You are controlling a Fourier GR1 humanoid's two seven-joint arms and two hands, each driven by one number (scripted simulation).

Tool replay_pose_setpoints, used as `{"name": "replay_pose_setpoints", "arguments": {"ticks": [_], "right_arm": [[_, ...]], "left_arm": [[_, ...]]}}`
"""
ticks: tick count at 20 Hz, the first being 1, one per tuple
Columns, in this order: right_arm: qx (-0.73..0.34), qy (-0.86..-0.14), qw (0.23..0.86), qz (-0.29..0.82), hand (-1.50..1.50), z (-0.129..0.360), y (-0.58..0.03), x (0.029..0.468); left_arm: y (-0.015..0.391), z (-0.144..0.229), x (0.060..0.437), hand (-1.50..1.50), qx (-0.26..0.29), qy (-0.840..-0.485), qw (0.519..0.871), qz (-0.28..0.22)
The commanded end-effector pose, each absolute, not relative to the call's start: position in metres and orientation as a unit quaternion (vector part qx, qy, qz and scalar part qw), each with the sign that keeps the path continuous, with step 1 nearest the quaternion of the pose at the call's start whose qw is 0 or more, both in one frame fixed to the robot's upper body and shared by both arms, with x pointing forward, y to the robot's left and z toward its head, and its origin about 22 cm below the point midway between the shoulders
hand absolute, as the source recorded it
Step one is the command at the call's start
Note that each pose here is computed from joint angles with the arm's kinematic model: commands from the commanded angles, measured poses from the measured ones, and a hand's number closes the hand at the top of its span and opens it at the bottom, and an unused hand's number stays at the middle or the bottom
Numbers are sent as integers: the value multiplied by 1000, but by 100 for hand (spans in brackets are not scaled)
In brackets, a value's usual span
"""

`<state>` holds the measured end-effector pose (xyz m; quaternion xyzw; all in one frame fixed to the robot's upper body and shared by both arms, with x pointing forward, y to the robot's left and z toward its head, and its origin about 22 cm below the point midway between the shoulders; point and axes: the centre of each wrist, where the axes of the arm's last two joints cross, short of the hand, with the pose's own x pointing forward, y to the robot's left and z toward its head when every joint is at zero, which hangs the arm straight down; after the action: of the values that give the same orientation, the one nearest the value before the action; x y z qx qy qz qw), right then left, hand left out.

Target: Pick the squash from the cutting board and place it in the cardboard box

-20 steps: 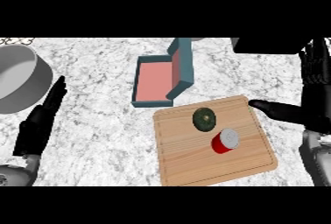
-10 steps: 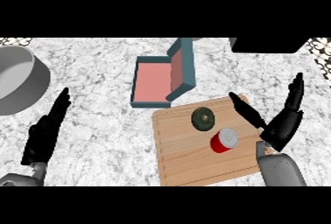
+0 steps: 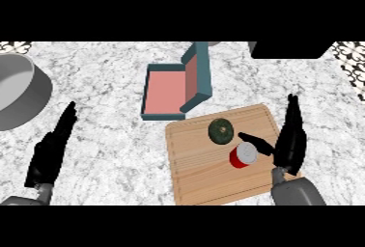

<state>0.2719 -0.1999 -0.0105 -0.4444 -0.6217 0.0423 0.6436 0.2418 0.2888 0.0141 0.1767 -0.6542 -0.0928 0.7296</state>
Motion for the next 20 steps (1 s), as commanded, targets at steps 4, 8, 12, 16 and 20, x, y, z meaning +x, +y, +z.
{"name": "replay_pose_setpoints", "arguments": {"ticks": [4, 8, 12, 16, 20], "right_arm": [[-421, -468, 748, 212, -150, 5, -165, 273], [-405, -421, 776, 237, -150, 65, -134, 291], [-404, -379, 795, 249, -150, 84, -92, 286], [-415, -366, 801, 228, -150, 93, -86, 292], [-428, -339, 806, 227, -150, 83, -91, 303]], "left_arm": [[286, 7, 240, 0, 174, -649, 734, -94], [286, 10, 244, 0, 177, -655, 729, -91], [279, 2, 240, 0, 174, -655, 730, -91], [277, 0, 251, 0, 172, -654, 731, -92], [287, 3, 234, 0, 165, -654, 732, -91]]}}
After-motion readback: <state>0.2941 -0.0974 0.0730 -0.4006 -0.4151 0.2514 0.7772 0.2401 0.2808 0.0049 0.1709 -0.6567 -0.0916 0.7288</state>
